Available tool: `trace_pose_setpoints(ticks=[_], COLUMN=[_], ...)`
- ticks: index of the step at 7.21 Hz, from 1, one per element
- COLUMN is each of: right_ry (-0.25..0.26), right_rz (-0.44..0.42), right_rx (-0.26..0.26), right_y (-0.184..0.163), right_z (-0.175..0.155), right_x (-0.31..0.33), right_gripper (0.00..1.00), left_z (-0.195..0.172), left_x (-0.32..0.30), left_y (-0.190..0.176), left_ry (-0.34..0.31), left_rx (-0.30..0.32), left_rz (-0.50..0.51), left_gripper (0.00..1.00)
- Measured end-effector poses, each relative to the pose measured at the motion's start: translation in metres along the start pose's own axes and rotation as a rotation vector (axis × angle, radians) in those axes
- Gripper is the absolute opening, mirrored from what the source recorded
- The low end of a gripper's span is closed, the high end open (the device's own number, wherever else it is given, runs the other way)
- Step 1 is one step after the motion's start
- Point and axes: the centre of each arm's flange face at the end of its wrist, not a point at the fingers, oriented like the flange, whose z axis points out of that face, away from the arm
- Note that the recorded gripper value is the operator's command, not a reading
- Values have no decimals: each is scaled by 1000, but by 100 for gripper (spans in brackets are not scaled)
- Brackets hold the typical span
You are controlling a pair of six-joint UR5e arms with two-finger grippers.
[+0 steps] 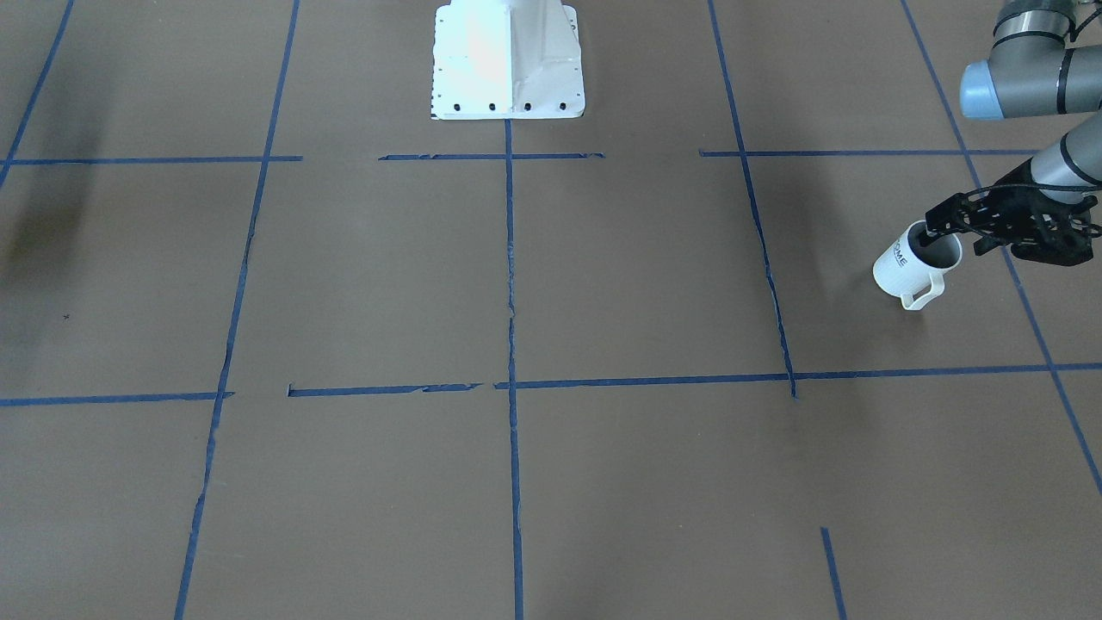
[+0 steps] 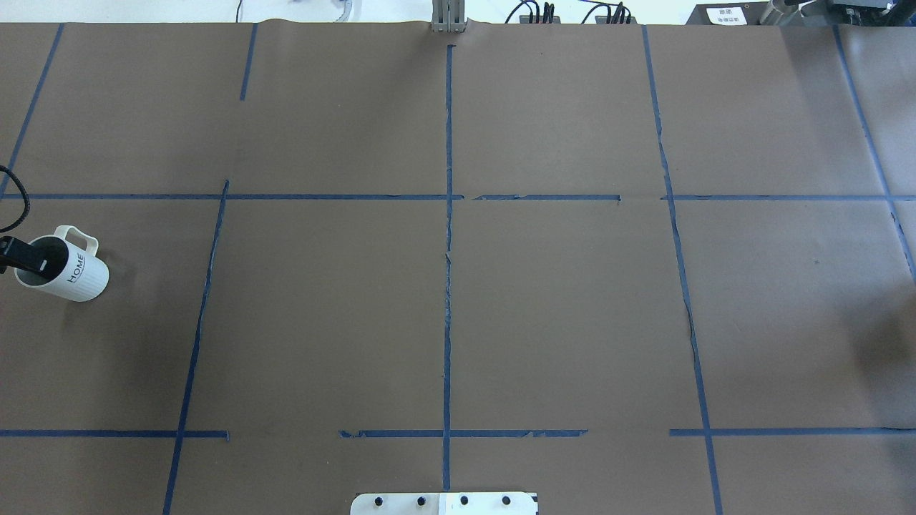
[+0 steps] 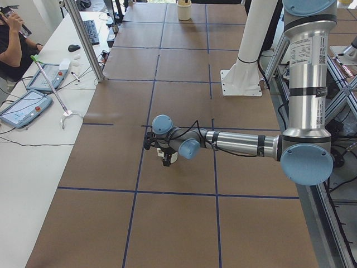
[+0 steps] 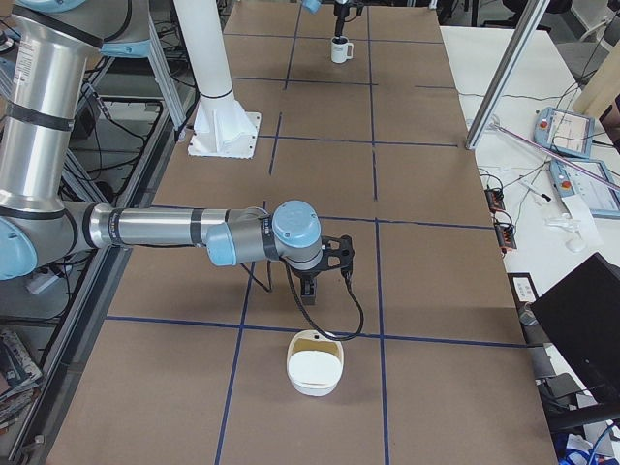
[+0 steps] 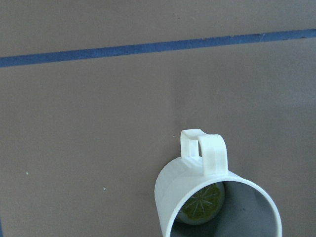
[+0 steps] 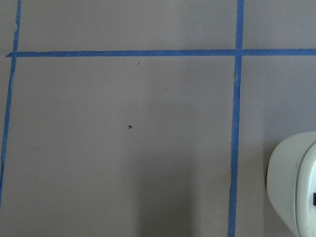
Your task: Left arm hands cup to right arm to dump lemon
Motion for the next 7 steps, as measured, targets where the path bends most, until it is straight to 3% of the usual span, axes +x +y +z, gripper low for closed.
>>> trace_pose_setpoints(ticks=[3,5,7], right_ry=[-4,-18,-37], right_rz=[-28,-83,-168], right_rx=[12,37,79], right_y=[-11,-49,-102], right_z=[-1,-1,-8], right_x=[-10,-47,-111], right_gripper=[99,100,100], left_z=[0,-16,-46], left_x=[14,52,140], left_y=[-11,-47,-100], left_ry=[-4,-3,22], left_rx=[9,64,122], left_rz=[10,-21,-88], left_gripper=[0,0,0])
